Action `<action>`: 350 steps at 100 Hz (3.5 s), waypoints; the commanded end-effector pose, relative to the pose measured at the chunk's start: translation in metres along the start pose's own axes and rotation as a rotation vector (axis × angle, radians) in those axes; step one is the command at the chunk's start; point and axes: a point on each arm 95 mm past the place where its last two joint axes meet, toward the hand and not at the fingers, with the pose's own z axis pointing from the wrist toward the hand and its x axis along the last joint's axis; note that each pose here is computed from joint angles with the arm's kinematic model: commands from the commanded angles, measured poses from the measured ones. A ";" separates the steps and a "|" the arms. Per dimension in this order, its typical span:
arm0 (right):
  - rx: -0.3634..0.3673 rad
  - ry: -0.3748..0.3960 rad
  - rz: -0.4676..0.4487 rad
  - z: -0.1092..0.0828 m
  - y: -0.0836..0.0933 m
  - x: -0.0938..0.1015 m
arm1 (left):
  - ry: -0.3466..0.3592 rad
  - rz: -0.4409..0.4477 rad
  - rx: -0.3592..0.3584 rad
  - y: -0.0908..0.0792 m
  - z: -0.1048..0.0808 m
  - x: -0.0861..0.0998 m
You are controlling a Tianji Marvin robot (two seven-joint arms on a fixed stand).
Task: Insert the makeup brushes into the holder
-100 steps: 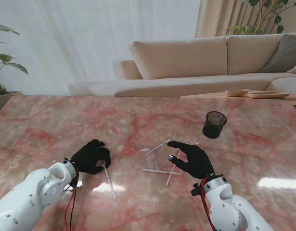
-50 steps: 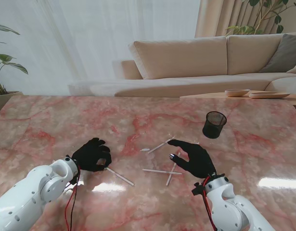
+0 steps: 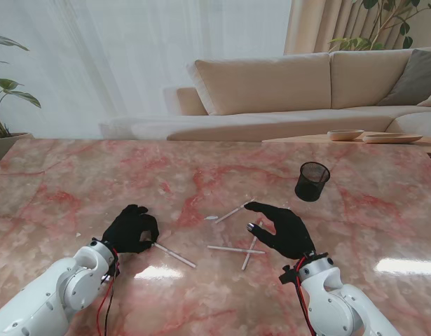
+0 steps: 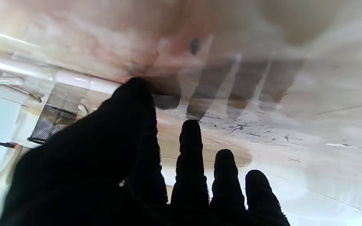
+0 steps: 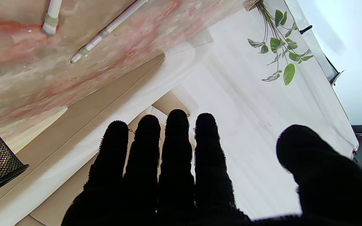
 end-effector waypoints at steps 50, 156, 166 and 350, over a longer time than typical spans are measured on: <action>-0.015 0.006 0.017 -0.007 0.001 0.004 | -0.076 0.076 -0.090 0.048 -0.018 -0.003; 0.015 0.009 0.020 -0.002 0.000 0.010 | -0.078 -0.071 0.073 0.001 -0.028 0.009; 0.017 0.010 0.021 -0.001 -0.001 0.010 | -0.073 -0.077 0.080 -0.002 -0.028 0.010; 0.411 0.001 -0.379 0.106 -0.111 0.080 | 0.015 -0.033 0.094 -0.030 -0.019 0.032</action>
